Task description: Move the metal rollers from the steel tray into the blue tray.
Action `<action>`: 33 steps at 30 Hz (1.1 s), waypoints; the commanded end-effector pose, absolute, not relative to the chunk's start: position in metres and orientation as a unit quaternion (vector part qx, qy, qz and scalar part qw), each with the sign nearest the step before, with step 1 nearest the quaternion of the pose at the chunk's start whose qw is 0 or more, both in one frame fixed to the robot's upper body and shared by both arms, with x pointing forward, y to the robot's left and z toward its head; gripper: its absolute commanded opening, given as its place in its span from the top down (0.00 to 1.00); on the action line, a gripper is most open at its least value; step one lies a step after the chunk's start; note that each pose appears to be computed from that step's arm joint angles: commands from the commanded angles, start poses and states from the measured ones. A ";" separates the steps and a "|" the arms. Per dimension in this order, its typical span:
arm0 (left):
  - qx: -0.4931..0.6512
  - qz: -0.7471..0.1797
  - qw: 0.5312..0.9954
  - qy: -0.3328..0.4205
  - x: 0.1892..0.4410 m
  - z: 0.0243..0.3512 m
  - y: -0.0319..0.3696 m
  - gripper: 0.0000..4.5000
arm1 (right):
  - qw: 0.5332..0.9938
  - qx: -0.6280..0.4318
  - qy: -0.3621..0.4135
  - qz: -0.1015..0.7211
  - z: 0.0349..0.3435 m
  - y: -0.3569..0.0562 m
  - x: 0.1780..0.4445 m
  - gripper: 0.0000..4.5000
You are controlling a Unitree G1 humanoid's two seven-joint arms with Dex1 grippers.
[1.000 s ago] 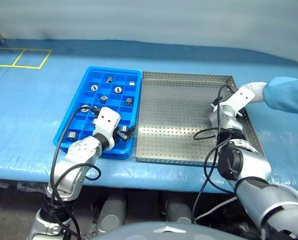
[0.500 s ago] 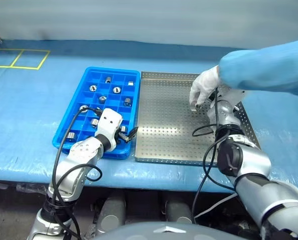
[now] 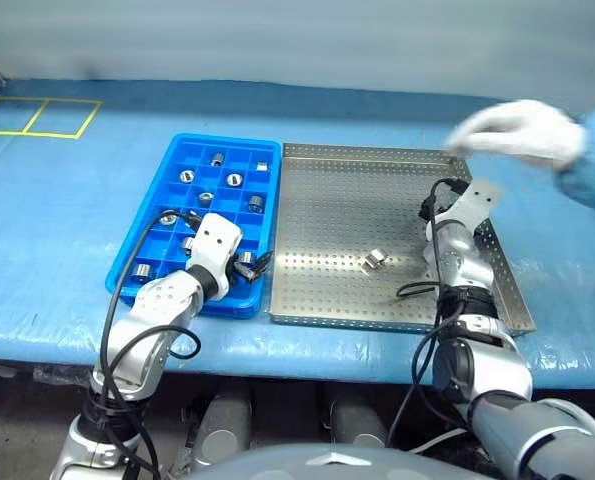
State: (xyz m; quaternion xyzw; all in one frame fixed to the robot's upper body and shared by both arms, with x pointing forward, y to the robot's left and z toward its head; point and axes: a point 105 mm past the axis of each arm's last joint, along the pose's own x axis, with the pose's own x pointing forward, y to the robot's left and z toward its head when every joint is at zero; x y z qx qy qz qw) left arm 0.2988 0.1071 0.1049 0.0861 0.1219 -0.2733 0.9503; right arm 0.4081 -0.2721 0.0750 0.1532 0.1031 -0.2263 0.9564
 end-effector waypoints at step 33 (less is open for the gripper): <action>0.099 -0.392 0.910 0.096 0.289 0.107 0.067 0.06 | 0.936 0.001 0.175 0.305 0.089 -0.124 0.292 0.06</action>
